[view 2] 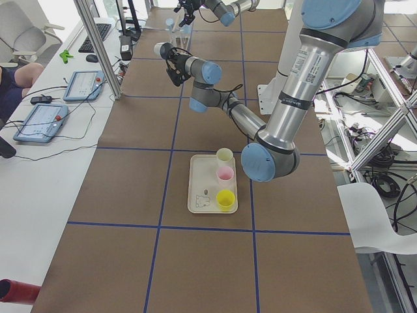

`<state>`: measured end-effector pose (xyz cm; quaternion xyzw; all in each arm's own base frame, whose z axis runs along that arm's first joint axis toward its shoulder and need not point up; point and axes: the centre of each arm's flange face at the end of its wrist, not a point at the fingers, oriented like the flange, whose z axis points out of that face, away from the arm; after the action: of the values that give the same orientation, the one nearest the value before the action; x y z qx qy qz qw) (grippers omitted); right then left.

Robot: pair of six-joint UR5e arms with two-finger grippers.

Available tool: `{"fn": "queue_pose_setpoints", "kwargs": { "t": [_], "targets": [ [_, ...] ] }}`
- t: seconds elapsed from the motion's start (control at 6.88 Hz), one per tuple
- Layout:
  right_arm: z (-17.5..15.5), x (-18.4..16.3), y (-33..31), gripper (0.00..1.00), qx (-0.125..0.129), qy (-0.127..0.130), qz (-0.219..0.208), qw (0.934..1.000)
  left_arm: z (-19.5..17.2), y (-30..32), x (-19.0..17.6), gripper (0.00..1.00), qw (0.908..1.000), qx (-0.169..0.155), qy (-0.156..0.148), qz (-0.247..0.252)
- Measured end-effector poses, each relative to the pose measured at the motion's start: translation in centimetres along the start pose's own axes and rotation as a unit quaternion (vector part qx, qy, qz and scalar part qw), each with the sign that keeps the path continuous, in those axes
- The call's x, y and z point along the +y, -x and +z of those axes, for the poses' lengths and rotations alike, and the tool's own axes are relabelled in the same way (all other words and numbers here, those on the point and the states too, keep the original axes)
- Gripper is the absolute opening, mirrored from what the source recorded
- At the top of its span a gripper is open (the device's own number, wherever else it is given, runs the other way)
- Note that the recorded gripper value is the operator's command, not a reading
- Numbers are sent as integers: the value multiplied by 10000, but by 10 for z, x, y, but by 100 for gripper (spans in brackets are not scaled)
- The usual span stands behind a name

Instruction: Transfer IKEA cup to right arm and place on rack

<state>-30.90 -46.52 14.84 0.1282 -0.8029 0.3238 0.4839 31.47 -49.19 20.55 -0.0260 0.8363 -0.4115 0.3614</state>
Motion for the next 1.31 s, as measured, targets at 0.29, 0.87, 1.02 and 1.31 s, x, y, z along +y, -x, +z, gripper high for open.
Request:
{"fn": "queue_pose_setpoints", "kwargs": {
  "t": [0.29, 0.87, 1.02, 1.31],
  "targets": [
    [5, 25, -9, 100, -193, 12, 161, 9997, 10, 7, 26, 0, 9975, 386, 327, -489],
    [16, 28, -15, 100, -172, -8, 169, 9997, 47, 42, 72, 0, 9930, 636, 575, -818],
    [18, 28, -14, 100, -177, -15, 174, 9997, 51, 47, 80, 0, 9926, 607, 613, -855],
    [21, 30, -13, 100, -202, -40, 185, 9996, 57, 57, 97, 0, 9915, 589, 667, -952]
  ]
}}
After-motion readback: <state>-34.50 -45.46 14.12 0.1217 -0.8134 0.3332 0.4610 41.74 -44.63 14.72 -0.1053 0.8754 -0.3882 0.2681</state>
